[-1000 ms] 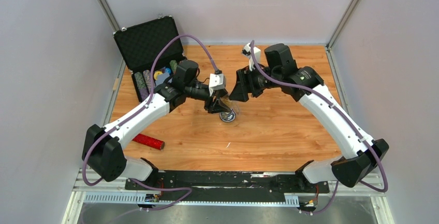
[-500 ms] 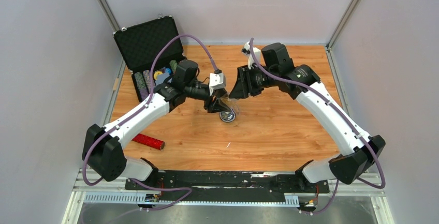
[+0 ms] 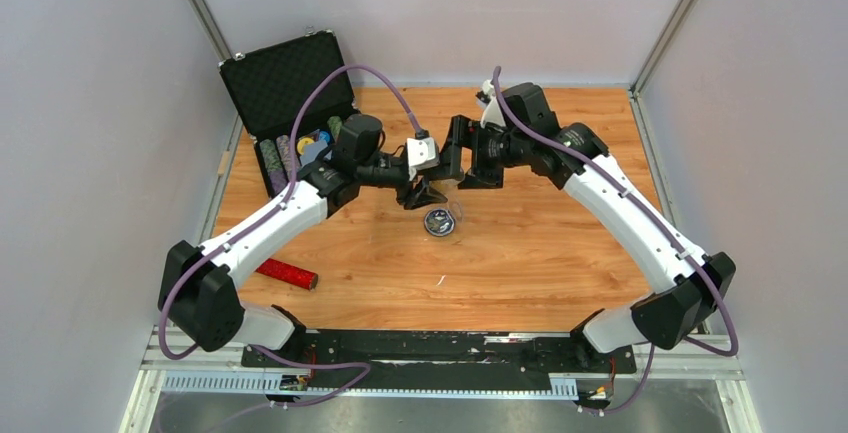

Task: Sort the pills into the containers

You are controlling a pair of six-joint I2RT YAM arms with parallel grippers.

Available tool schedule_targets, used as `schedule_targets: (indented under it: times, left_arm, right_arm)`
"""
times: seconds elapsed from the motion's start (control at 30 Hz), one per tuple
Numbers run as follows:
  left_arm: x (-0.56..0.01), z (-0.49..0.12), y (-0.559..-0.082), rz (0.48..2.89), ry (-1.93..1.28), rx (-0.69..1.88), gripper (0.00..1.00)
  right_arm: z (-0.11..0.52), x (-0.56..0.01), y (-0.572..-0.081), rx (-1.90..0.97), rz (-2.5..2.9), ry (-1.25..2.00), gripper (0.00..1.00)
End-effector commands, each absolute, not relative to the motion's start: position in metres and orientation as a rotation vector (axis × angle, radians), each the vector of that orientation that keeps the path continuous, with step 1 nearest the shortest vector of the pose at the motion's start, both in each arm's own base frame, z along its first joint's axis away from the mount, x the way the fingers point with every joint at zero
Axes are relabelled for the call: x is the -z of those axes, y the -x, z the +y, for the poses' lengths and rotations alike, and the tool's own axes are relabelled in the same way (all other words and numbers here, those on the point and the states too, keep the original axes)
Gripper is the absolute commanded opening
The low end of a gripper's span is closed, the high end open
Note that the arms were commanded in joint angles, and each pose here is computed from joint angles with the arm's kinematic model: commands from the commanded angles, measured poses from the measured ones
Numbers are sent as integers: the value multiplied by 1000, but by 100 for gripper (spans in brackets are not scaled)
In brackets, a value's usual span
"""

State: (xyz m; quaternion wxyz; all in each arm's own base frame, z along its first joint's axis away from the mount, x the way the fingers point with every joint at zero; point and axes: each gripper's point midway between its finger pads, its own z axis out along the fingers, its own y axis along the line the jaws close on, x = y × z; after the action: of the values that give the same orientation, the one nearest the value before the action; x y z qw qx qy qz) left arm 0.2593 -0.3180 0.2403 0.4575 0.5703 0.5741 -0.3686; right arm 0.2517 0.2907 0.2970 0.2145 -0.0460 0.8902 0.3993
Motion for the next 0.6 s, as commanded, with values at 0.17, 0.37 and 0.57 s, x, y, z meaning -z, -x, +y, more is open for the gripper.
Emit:
schedule_targets:
  times: [0.17,0.37,0.57]
  left_arm:
    - [-275,-321,-263,1277,-1354,862,14]
    - [-289,-322,-254,1222,-1308,904,33]
    - [-294,-320,-250,1202,-1281,923,47]
  right_arm:
    - [305,-278,-248,-1174,2522,171,69]
    - [305,-268,-263,-1116,2509,111,54]
    - [297,-264,-279,-1020,2455,67,42]
